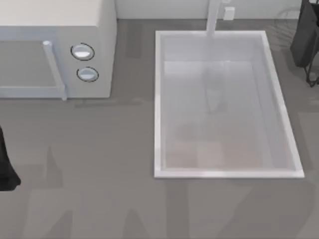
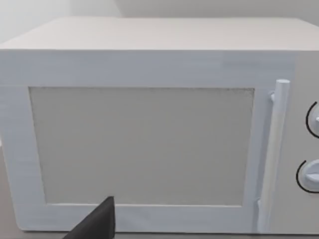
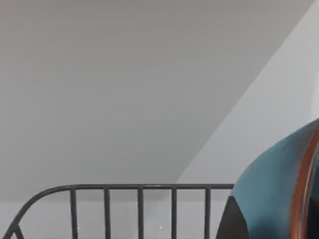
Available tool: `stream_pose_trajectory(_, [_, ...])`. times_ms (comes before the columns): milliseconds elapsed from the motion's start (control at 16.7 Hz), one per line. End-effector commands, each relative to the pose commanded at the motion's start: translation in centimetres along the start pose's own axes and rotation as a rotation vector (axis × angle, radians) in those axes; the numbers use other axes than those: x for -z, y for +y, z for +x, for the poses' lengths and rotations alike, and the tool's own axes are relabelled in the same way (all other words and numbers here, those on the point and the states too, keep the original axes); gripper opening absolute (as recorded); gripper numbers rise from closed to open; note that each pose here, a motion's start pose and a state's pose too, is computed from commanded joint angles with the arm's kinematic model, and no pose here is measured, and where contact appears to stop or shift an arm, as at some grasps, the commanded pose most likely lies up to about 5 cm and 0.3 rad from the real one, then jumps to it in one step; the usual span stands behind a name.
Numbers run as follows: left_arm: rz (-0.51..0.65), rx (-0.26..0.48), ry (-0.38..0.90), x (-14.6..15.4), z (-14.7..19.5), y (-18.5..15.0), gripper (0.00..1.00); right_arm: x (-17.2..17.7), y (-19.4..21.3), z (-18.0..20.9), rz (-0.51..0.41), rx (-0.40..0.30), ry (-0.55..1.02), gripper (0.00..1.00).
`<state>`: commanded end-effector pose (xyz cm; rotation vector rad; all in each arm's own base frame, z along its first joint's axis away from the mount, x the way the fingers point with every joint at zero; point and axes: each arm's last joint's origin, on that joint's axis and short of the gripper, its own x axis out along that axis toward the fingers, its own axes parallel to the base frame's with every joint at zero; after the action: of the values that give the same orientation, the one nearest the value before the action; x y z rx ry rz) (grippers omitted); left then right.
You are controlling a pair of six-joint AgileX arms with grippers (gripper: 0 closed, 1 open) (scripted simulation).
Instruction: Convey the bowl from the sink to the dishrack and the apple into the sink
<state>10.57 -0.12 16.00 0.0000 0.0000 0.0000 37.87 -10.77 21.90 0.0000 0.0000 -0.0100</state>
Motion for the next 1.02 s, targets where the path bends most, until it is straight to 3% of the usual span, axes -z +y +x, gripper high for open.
stream_pose_trajectory(360, [0.000,0.000,0.000,0.00,0.00,0.00,1.00,0.00,0.00,0.00,0.000,0.000,0.000,0.98])
stream_pose_trajectory(1020, [0.000,0.000,0.000,0.00,0.00,0.00,1.00,-0.12,0.06,-0.18,0.001,0.001,0.002,1.00])
